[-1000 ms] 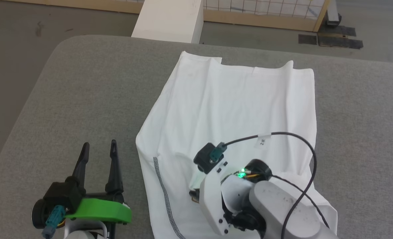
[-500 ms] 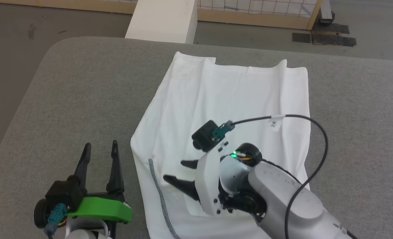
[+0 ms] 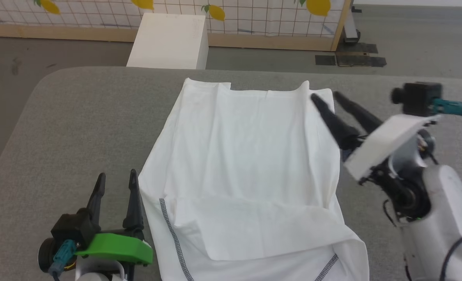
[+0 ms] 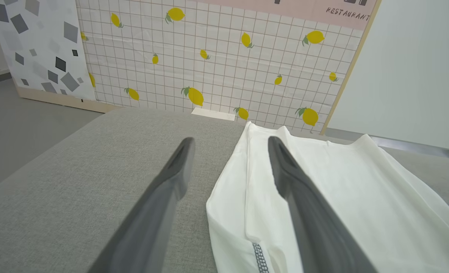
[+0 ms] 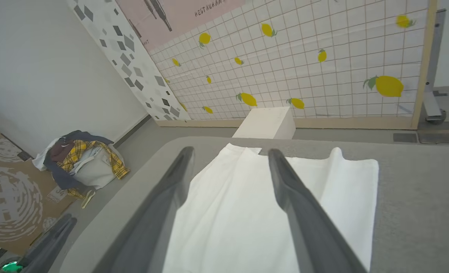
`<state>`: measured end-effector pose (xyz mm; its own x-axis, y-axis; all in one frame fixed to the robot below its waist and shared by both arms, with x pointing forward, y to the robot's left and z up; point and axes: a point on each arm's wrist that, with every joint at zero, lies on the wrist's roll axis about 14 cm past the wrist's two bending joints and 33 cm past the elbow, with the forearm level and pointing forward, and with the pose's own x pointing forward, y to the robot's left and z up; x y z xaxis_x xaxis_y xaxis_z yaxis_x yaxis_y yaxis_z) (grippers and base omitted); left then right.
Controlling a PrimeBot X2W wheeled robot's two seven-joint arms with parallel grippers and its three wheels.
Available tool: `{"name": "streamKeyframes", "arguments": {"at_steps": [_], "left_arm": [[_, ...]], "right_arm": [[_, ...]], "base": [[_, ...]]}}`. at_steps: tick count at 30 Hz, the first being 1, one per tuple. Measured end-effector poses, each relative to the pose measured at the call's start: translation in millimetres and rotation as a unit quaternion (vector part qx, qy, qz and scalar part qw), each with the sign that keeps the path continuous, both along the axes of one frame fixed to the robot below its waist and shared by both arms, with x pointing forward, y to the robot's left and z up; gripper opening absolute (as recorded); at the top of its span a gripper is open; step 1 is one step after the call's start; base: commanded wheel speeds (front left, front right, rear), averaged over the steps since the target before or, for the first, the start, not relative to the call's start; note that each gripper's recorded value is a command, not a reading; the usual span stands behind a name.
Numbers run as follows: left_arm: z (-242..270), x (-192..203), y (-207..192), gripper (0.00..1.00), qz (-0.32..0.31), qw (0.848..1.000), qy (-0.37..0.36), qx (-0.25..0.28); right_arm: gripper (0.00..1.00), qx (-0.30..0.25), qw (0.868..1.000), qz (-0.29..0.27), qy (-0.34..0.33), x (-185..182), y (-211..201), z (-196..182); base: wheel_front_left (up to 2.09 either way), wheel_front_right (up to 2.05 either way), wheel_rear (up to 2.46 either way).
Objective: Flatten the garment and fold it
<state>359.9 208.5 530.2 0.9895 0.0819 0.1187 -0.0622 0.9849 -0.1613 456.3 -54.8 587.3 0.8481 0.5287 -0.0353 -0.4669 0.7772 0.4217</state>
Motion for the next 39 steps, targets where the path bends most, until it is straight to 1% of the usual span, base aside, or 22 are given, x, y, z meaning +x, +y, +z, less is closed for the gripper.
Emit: {"name": "streamKeyframes", "arguments": {"at_steps": [3, 5, 9, 12, 15, 18, 21, 25, 26, 29, 31, 34, 36, 37, 39], "left_arm": [[-1, 1, -4, 1.00, -0.006, 1.000, 0.003, -0.001], [-4, 2, -6, 1.00, -0.009, 1.000, 0.008, -0.001], [-10, 6, -8, 1.00, -0.012, 1.000, 0.018, -0.006], [-15, 16, -13, 1.00, -0.020, 0.999, 0.032, -0.006], [-13, 38, -17, 1.00, -0.031, 0.999, 0.041, -0.006], [-11, 71, -19, 1.00, -0.043, 0.997, 0.063, -0.003], [-11, 110, -21, 1.00, -0.059, 0.993, 0.099, 0.007], [-13, 162, -20, 1.00, -0.073, 0.984, 0.158, 0.023], [-17, 174, -18, 1.00, -0.073, 0.981, 0.177, 0.021], [-44, 196, -15, 1.00, -0.072, 0.964, 0.255, 0.022], [-70, 202, -14, 1.00, -0.073, 0.946, 0.316, 0.028], [-115, 200, -13, 1.00, -0.070, 0.908, 0.410, 0.041], [-136, 197, -13, 1.00, -0.067, 0.889, 0.450, 0.051], [-143, 198, -13, 1.00, -0.068, 0.882, 0.462, 0.060], [-147, 205, -15, 1.00, -0.070, 0.878, 0.469, 0.060]], "right_arm": [[1.00, 0.004, 0.997, -0.077, -0.003, 2, -51, -3], [1.00, 0.000, 0.993, -0.116, 0.003, 0, -78, -10], [1.00, -0.014, 0.985, -0.172, 0.023, -9, -116, -25], [1.00, -0.025, 0.981, -0.190, 0.036, -11, -128, -33], [1.00, -0.035, 0.978, -0.203, 0.045, -9, -137, -39], [1.00, -0.043, 0.975, -0.208, 0.057, -6, -142, -47], [1.00, -0.053, 0.974, -0.211, 0.068, 0, -146, -54], [1.00, -0.062, 0.973, -0.211, 0.076, 13, -149, -62], [1.00, -0.064, 0.972, -0.210, 0.080, 17, -149, -65], [1.00, -0.069, 0.970, -0.212, 0.093, 24, -151, -80], [1.00, -0.073, 0.968, -0.215, 0.104, 26, -154, -90], [1.00, -0.082, 0.963, -0.224, 0.125, 27, -163, -109], [1.00, -0.086, 0.960, -0.230, 0.133, 27, -169, -118], [1.00, -0.090, 0.959, -0.232, 0.138, 27, -172, -123], [1.00, -0.094, 0.956, -0.238, 0.144, 26, -177, -129]], "base": [[0.00, 0.00, 0.00], [0.00, 0.00, 0.00], [0.00, 0.00, 0.00], [0.00, 0.00, 0.00], [0.00, 0.00, 0.00], [0.00, 0.00, 0.00], [0.00, 0.00, 0.00], [0.00, 0.00, 0.00], [0.00, 0.00, 0.00], [0.00, 0.00, 0.00], [0.00, 0.00, 0.00], [0.00, 0.00, 0.00], [0.00, 0.00, 0.00], [0.00, 0.00, 0.00], [0.00, 0.00, 0.00]]}}
